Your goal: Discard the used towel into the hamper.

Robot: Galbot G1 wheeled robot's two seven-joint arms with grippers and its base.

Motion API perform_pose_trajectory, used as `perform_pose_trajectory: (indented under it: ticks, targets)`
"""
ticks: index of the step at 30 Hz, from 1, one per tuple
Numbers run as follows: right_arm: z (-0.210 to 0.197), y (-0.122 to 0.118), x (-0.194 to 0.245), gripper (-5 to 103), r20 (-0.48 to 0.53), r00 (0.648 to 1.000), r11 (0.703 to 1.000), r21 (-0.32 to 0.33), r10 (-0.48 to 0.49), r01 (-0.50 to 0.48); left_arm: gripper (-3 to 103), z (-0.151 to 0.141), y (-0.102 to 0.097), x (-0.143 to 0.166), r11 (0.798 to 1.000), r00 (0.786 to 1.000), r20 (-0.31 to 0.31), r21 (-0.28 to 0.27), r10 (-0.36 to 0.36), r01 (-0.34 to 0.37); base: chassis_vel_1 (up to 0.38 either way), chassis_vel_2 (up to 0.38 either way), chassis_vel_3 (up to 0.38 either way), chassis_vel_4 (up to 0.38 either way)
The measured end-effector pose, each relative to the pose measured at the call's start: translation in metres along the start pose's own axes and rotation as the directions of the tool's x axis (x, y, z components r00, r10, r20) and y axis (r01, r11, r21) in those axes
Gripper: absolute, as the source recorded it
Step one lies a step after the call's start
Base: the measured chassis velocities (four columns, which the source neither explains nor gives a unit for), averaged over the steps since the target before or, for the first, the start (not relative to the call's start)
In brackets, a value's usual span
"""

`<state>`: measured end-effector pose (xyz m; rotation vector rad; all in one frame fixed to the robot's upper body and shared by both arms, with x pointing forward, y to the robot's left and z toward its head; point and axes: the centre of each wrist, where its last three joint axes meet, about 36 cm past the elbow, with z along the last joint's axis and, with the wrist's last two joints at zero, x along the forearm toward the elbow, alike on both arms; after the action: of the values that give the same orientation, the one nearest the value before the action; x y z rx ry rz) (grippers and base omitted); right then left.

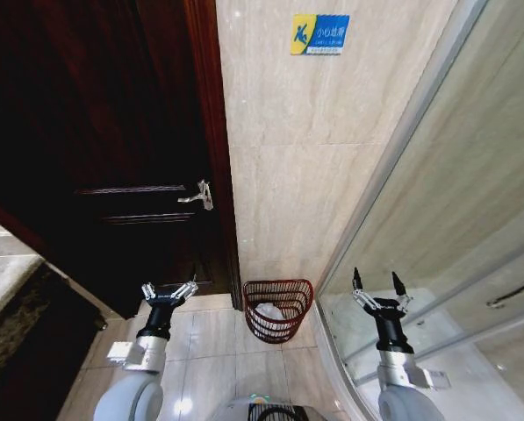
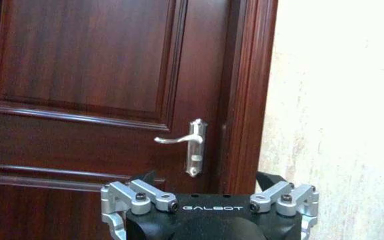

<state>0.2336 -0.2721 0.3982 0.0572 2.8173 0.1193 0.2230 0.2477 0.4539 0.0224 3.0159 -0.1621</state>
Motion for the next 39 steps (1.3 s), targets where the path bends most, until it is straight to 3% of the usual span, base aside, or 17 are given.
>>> perform_pose_trajectory:
  ticks: [11,25,39]
  targets:
    - [-0.012,0.005,-0.001,100,0.024,1.0,1.0,-0.004,-0.002,0.002,100,-0.001,-0.003,0.001,1.0,1.0,0.004,-0.001,0.004,-0.004,0.0,0.0,0.0,0.0]
    - [-0.029,0.012,-0.017,100,0.132,0.991,1.0,0.0,-0.019,0.019,100,0.001,-0.002,0.001,1.0,1.0,0.002,-0.001,0.004,-0.004,0.0,0.0,0.0,0.0]
    - [-0.03,0.011,-0.017,100,0.145,0.989,1.0,0.008,-0.028,0.027,100,0.001,-0.002,0.001,1.0,1.0,0.002,-0.001,0.003,-0.003,0.045,-0.041,-0.043,0.046]
